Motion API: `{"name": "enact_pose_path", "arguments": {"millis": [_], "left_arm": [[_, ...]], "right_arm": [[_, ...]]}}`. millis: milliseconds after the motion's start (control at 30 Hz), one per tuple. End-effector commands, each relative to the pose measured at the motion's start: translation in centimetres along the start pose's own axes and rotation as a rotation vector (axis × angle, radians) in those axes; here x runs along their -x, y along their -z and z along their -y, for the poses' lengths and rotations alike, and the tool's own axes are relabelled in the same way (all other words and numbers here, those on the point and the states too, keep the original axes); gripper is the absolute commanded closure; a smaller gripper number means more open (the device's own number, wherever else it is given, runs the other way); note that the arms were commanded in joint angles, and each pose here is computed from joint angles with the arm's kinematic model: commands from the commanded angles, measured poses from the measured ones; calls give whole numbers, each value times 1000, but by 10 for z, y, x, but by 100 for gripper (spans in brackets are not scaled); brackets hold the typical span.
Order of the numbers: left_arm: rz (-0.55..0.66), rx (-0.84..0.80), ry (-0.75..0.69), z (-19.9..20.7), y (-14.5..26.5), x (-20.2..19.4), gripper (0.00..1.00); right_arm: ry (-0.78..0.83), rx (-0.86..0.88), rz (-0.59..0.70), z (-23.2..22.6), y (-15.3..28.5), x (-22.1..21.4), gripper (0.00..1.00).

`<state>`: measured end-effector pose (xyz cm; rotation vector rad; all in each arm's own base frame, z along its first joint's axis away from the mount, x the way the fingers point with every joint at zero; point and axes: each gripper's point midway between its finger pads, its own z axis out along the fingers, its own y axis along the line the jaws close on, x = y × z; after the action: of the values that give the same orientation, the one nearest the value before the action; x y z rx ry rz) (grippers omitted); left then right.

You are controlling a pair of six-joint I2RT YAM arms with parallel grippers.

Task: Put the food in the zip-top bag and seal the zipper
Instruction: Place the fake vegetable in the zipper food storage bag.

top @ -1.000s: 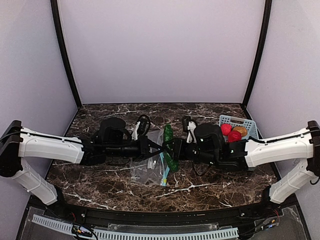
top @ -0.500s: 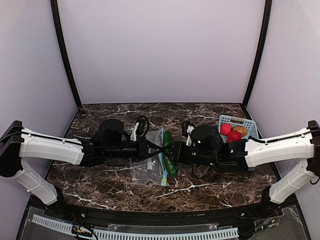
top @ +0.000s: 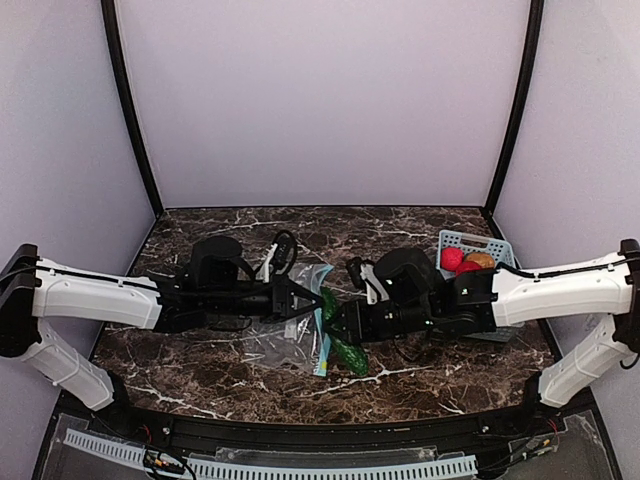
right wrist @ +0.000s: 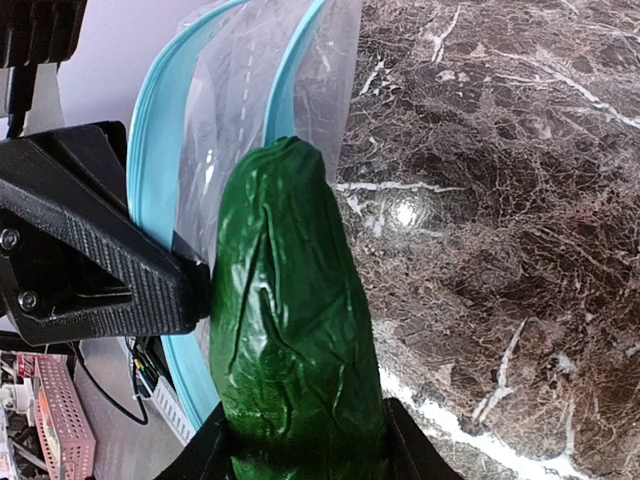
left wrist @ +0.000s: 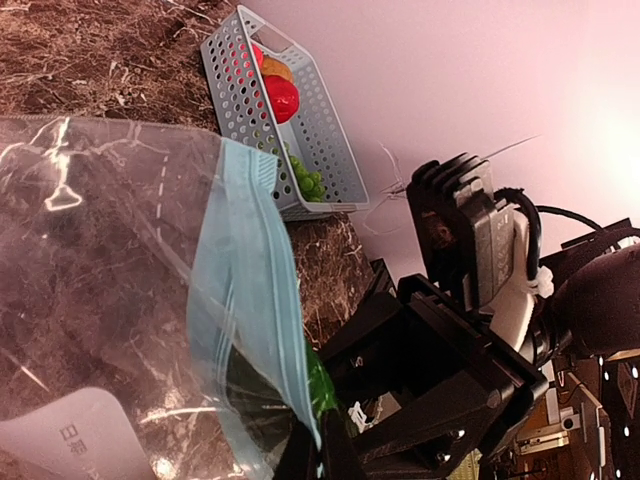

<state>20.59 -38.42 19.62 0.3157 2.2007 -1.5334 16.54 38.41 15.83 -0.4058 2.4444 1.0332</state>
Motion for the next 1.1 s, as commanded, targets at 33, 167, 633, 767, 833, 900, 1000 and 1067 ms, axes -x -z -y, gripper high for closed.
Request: {"name": "enact_pose_path", "arguments": {"millis": [33,167,633,767,833,900,1000,1067], "left_arm": [[-53,52,2,-14,7,-13,99],[-51,105,29,-31,9,-15,99],[-65,70,4,-30,0,-14,99],[-58,60,-12,-27,1,-13,99],[-55,50,-28,-25,2,-12,99],[-60,32,-40,-21,1,-12,99],[-88,-7,-59,-14,0,-16,99],[-111,-31,-73,-9,0,-19,99]], "right_arm": [[51,-27,-44,3,8,-5,78],[76,4,-48,-2,22,-7,77],[137,81,-247,-14,17,-45,78],[92,25,-299,-3,11,-55,78],[70,2,-319,2,9,-59,78],[47,-9,-325,4,8,-59,78],[2,-4,-323,6,6,-52,78],[-8,10,-310,3,4,-44,79]]}}
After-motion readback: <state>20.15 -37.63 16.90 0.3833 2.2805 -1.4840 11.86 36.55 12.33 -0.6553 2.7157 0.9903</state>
